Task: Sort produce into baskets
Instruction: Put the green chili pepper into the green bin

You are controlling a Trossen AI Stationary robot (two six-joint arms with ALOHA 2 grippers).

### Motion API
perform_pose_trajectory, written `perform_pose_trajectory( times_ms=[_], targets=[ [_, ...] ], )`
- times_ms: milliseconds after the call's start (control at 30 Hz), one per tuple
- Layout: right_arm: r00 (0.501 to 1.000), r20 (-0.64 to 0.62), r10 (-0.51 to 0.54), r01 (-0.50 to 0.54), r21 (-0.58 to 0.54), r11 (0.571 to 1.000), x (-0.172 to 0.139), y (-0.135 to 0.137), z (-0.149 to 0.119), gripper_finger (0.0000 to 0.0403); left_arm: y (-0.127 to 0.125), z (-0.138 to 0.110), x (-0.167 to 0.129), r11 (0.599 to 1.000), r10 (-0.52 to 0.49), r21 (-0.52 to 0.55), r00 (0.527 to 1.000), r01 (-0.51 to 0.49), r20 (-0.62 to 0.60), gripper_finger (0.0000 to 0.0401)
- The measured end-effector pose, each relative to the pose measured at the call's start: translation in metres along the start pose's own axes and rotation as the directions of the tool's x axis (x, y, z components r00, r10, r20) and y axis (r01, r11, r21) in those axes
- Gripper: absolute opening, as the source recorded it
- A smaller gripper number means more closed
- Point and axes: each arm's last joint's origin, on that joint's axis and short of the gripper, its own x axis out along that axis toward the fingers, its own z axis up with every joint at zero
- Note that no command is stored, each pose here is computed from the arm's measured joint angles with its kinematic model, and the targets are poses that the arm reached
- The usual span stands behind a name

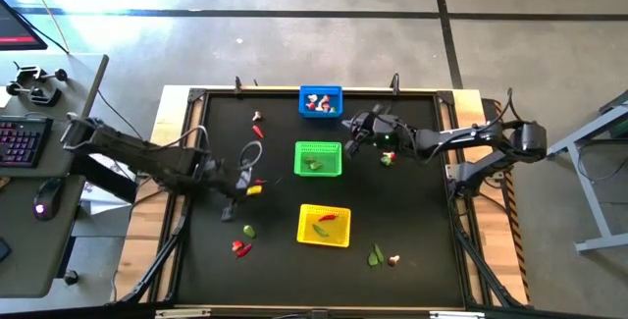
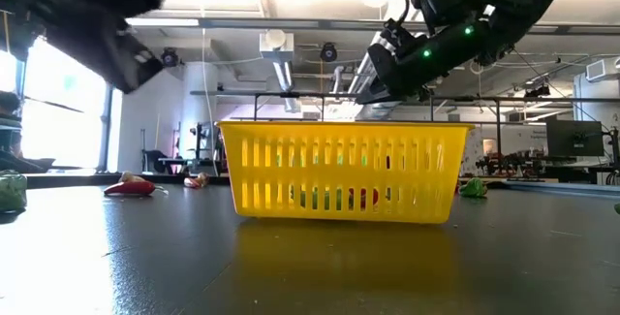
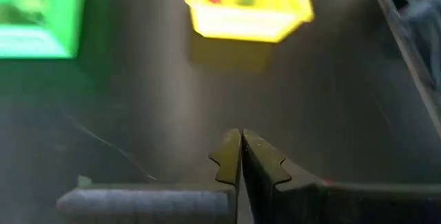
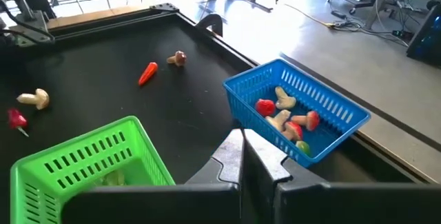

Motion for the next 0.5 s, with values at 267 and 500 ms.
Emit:
perform_pose_trajectory(
  times_ms=[267, 500],
  targets=[
    [1.0, -0.001, -0.001, 0.001, -0.018, 1.0, 0.0, 0.0, 0.0, 0.0, -0.035, -0.023, 0.0, 0.998, -0.053, -0.044, 0.985, 0.046, -0.162, 0.0009],
    [1.0, -0.004, -0.004, 0.004, -0.033, 0.999, 0.0, -0.001, 0.0, 0.0, -0.048, -0.031, 0.012, 0.998, -0.065, -0.023, 0.971, 0.061, -0.231, 0.0065]
  ],
)
